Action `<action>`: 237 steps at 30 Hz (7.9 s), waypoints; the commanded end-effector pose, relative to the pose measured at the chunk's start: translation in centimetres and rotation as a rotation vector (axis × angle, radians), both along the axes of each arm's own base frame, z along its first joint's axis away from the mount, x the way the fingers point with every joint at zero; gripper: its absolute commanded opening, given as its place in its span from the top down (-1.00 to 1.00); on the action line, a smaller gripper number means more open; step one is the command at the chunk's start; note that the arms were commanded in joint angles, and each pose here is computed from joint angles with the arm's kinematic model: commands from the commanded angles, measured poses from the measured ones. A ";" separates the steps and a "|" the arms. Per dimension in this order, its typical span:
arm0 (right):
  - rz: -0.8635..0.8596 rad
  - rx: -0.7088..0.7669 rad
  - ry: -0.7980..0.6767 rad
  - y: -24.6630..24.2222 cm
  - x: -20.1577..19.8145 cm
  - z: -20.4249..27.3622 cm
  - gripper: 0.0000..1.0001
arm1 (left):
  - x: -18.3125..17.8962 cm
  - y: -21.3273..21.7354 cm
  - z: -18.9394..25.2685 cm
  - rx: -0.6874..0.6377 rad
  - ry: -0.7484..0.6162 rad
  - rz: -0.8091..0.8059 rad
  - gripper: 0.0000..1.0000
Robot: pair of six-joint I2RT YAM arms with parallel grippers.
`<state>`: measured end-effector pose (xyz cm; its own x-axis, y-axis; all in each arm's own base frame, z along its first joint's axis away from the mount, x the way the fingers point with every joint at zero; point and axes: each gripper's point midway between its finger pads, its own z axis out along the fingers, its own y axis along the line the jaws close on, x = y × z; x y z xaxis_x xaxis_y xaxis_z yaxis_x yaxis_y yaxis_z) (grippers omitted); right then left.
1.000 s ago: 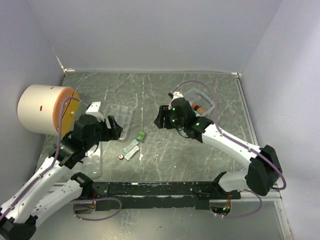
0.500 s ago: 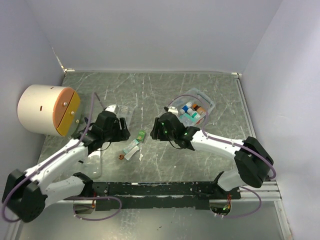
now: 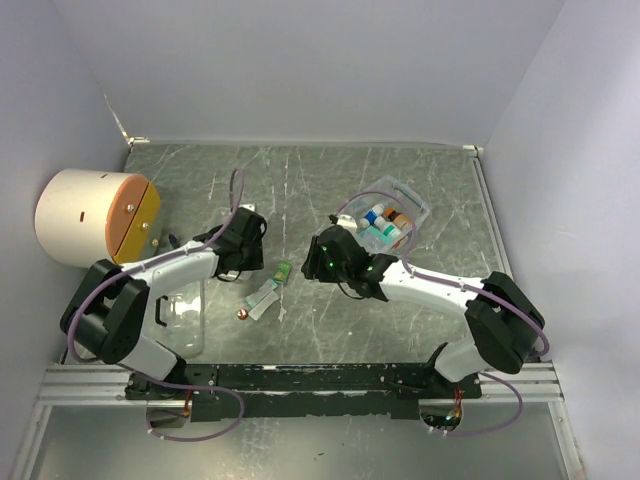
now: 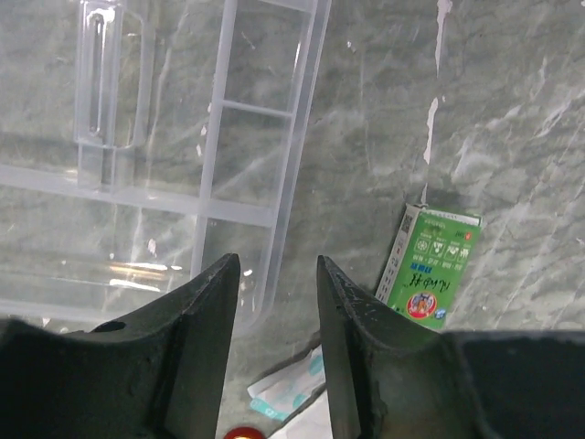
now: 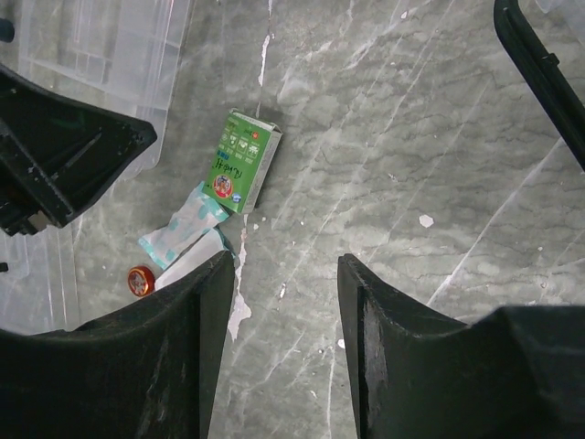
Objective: Organize the medicine kit
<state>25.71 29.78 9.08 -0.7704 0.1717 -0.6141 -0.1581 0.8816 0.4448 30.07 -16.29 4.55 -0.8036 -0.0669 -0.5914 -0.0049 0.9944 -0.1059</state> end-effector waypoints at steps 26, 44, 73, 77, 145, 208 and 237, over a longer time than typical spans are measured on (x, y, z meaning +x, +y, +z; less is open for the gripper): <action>-0.172 -0.009 -0.020 -3.9 -0.5 -0.2 0.06 | 3.5 -9.9 -0.6 -0.046 -0.036 -0.209 0.41; -0.206 0.038 -0.025 -5.2 -1.5 0.4 0.06 | -2.4 -10.2 2.8 -0.127 -0.041 -0.366 -0.48; -0.209 0.022 0.017 -5.2 -2.0 -1.6 0.07 | -3.1 -11.1 -1.1 -0.103 -0.036 -0.453 -0.48; -0.233 0.019 0.015 -5.6 -2.0 -1.7 0.07 | -3.5 -11.8 -1.5 -0.097 -0.013 -0.501 -0.32; -0.339 -0.001 -0.017 -8.2 -1.9 -2.3 0.11 | -2.2 -12.2 5.9 -0.060 -0.176 -0.113 0.12; -0.103 0.013 -0.013 -3.9 -1.9 -1.9 0.12 | 8.9 2.7 10.0 -0.038 -0.212 0.099 -0.39; 0.422 -0.242 -0.179 15.0 -8.2 -1.2 0.12 | -9.1 11.6 20.9 -0.213 -0.584 0.199 -0.97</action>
<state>17.79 43.35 8.77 -0.6525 -0.2434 -0.7176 -0.5624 0.7902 0.2434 21.12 -6.34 25.82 -0.3299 -0.3266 -0.8857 0.0231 0.9352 -0.3534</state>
